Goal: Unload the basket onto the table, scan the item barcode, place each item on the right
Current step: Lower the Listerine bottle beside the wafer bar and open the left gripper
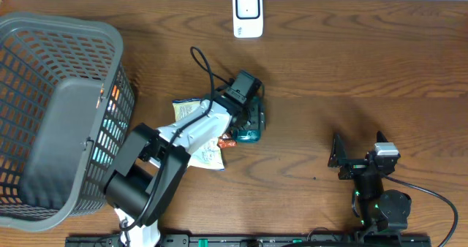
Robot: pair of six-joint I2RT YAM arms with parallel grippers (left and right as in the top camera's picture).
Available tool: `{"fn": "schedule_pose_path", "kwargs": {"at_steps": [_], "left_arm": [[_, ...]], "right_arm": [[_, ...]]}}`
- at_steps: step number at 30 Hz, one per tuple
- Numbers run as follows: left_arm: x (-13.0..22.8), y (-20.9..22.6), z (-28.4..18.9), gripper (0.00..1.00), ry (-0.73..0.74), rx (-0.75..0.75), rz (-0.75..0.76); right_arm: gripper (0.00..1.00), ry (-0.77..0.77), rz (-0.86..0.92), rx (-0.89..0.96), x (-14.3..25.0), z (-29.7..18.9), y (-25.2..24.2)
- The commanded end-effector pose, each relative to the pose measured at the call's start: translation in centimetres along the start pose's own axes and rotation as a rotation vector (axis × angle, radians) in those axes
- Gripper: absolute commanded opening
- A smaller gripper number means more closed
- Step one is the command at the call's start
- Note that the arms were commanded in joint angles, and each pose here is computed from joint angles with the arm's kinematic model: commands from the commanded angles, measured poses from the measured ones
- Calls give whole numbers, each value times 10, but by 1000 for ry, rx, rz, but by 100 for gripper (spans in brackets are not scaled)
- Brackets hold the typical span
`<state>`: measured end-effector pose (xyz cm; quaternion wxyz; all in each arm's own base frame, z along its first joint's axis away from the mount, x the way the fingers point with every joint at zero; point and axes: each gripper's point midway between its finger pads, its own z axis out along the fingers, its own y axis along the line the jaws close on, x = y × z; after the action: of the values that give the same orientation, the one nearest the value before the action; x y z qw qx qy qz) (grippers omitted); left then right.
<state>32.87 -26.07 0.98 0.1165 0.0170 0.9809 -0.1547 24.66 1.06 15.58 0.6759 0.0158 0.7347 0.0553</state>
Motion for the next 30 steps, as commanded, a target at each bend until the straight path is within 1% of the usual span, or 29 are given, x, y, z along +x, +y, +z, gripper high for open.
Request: {"fn": "schedule_pose_path", "kwargs": {"at_steps": [1, 6, 10, 13, 16, 19, 21, 23, 25, 27, 30], "left_arm": [[8, -7, -8, 90, 2, 4, 30], [-10, -27, -50, 97, -100, 75, 52], [-26, -45, -101, 99, -216, 149, 114], [-36, -54, -146, 100, -326, 191, 157], [-51, -48, -198, 100, -494, 165, 148], [-63, -33, -252, 98, -670, 110, 145], [-70, -15, -287, 98, -772, 65, 102], [-77, 13, -325, 98, -866, 12, 30], [-81, 38, -354, 98, -919, -19, -34], [-86, 76, -387, 98, -971, -84, -136], [-87, 120, -416, 98, -993, -164, -251]], "right_arm": [[99, 6, 1, -4, 2, 0, 1], [99, 7, 1, -4, 2, 0, 1], [99, 6, 1, -4, 2, 0, 1], [99, 7, 1, -4, 2, 0, 1], [99, 7, 1, -4, 2, 0, 1], [99, 6, 1, -4, 2, 0, 1], [99, 7, 1, -4, 2, 0, 1], [99, 6, 1, -4, 2, 0, 1], [99, 6, 1, -4, 2, 0, 1], [99, 6, 1, -4, 2, 0, 1], [99, 6, 1, -4, 2, 0, 1]]}}
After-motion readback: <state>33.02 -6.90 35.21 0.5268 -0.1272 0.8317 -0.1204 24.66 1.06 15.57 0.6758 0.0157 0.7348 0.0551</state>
